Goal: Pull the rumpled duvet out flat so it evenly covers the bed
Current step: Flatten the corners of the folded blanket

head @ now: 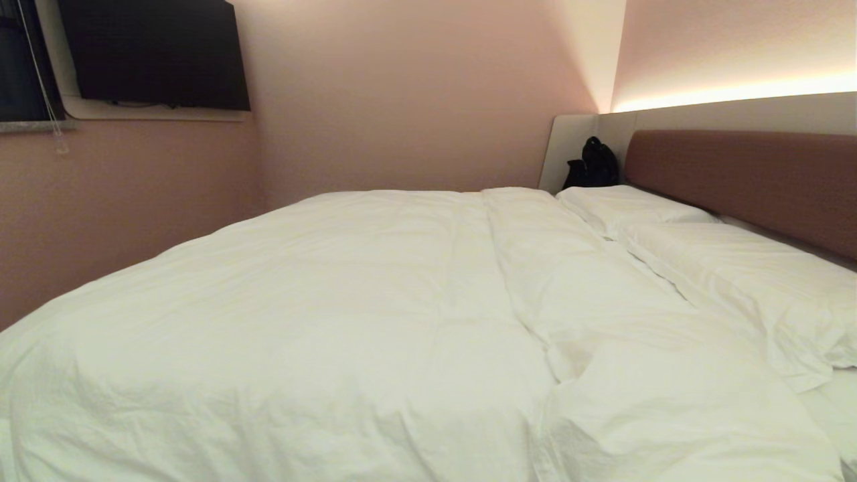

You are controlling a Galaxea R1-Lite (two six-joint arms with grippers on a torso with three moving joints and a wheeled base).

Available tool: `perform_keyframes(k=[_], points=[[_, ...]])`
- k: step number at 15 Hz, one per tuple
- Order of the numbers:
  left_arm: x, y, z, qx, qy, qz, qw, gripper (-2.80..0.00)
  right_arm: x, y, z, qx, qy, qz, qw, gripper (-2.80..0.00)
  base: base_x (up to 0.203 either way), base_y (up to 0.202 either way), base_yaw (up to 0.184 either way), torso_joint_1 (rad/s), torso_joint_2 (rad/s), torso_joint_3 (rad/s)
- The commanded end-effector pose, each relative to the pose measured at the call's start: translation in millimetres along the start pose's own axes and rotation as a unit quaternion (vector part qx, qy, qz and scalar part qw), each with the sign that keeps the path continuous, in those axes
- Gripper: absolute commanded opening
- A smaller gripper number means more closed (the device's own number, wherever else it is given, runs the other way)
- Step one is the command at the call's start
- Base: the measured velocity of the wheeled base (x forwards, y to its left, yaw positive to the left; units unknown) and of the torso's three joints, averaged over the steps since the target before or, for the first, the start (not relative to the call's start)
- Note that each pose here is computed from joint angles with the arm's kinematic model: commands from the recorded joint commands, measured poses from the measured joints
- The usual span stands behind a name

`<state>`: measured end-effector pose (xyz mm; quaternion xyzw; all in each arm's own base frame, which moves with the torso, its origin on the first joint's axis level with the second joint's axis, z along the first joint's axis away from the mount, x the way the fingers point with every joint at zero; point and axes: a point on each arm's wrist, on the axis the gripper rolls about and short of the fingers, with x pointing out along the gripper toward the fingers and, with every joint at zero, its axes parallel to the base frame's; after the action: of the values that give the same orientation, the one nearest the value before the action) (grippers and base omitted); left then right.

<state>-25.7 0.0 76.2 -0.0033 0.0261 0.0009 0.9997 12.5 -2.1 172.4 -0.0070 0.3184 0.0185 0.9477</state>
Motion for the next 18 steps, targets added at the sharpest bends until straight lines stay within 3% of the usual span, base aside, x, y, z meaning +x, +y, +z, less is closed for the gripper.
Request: perform_keyframes(k=[1, 6, 9, 12, 18], points=[[0, 0.0, 0, 0.000, 0.000, -0.001, 1.0000, -2.80, 33, 21, 40, 0.004, 0.019, -0.025, 0.999, 0.00, 0.000, 0.000, 0.000, 0.000, 0.00, 0.000], [0, 0.0, 0, -0.001, 0.000, 0.000, 1.0000, -2.80, 105, 41, 85, 0.022, 0.065, -0.073, 0.995, 0.00, 0.000, 0.000, 0.000, 0.000, 0.00, 0.000], [0, 0.0, 0, 0.000, 0.000, 0.001, 1.0000, -2.80, 162, 43, 90, 0.027, 0.132, -0.105, 0.985, 0.00, 0.000, 0.000, 0.000, 0.000, 0.00, 0.000], [0, 0.0, 0, -0.001, 0.000, 0.001, 1.0000, -2.80, 199, 34, 91, 0.048, 0.154, -0.110, 0.981, 0.00, 0.000, 0.000, 0.000, 0.000, 0.00, 0.000], [0, 0.0, 0, 0.000, 0.001, 0.000, 1.0000, -2.80, 178, 30, 93, 0.060, 0.124, -0.102, 0.985, 0.00, 0.000, 0.000, 0.000, 0.000, 0.00, 0.000]])
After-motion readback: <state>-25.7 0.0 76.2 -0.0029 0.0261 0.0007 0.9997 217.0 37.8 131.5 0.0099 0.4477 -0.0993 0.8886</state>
